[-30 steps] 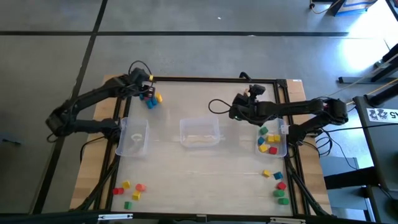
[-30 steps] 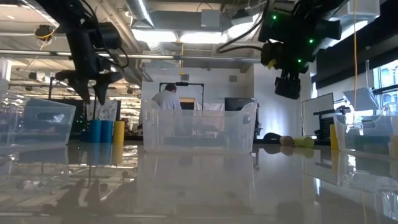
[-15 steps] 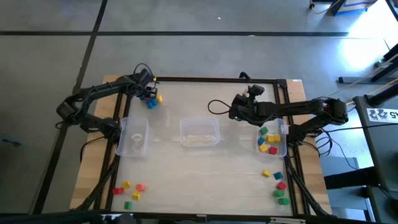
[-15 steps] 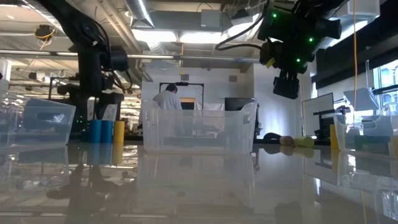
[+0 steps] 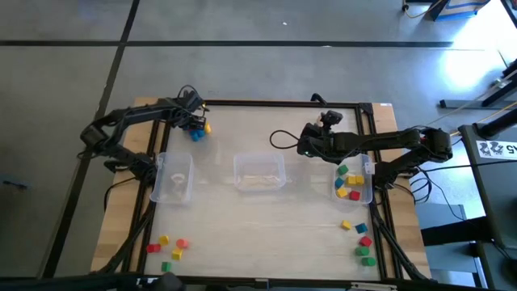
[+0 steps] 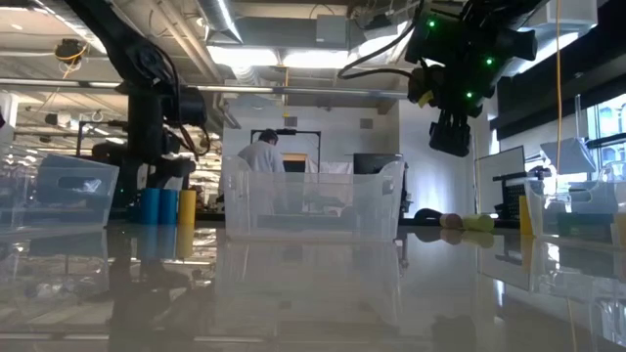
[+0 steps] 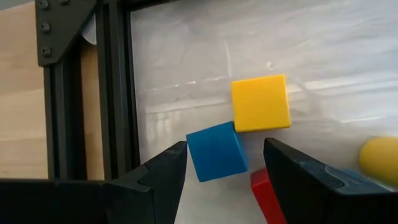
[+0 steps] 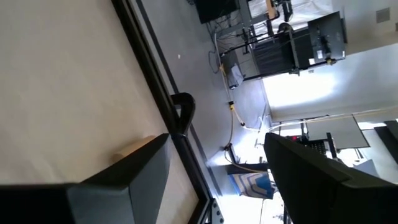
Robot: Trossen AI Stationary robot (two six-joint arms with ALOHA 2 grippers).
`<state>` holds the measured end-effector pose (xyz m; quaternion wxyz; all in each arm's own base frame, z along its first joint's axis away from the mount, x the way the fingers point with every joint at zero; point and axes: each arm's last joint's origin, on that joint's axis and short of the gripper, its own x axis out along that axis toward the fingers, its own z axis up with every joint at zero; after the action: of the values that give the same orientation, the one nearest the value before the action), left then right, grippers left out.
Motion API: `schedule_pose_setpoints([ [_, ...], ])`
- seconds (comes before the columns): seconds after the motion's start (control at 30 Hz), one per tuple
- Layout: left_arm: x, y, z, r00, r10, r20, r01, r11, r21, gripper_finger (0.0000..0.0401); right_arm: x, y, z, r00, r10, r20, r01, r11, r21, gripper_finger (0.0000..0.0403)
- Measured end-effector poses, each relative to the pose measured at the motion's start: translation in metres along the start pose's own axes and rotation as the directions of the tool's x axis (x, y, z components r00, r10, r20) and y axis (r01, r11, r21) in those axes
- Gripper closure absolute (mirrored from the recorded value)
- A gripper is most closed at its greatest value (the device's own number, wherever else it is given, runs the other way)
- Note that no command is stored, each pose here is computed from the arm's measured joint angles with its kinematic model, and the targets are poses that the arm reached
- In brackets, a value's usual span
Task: Sort blocks by size
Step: Put the blue cube block into the right transparent bin
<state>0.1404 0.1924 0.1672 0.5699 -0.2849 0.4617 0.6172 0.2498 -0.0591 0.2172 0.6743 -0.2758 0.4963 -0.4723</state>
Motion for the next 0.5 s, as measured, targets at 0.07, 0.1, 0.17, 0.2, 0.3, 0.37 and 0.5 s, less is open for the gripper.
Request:
schedule_pose_setpoints([
  [0.07,0.003,-0.001,0.000,1.000,0.007,-0.011,-0.007,1.000,0.006,0.0191,0.000,0.000,0.000,1.000,0.002,0.000,-0.002,1.000,0.000,0.0139],
  [0.1,0.004,-0.001,-0.001,1.000,0.010,-0.016,-0.010,1.000,0.008,0.0191,0.000,0.000,0.000,1.000,0.001,0.000,-0.001,1.000,0.000,0.0139],
  [0.17,0.005,-0.001,-0.001,1.000,0.014,-0.021,-0.014,1.000,0.008,0.0191,0.000,0.000,0.000,1.000,0.002,0.000,-0.002,1.000,0.000,0.0139],
  [0.2,0.006,-0.002,-0.001,1.000,0.018,-0.022,-0.018,1.000,0.008,0.0191,0.000,0.000,0.000,1.000,0.002,0.000,-0.002,1.000,0.000,0.0139],
  [0.3,0.008,-0.003,-0.001,0.999,0.025,-0.022,-0.025,1.000,-0.001,0.0191,0.000,0.000,0.000,1.000,0.002,0.000,-0.002,1.000,0.000,0.0139],
  [0.37,0.009,-0.003,-0.001,0.999,0.029,-0.030,-0.029,1.000,0.002,0.0191,0.000,0.000,0.000,1.000,0.002,0.000,-0.002,1.000,0.000,0.0139],
  [0.5,0.013,-0.005,-0.002,0.998,0.036,-0.042,-0.036,0.999,0.008,0.0191,0.000,0.000,0.000,1.000,0.002,0.000,-0.002,1.000,0.000,0.0139],
])
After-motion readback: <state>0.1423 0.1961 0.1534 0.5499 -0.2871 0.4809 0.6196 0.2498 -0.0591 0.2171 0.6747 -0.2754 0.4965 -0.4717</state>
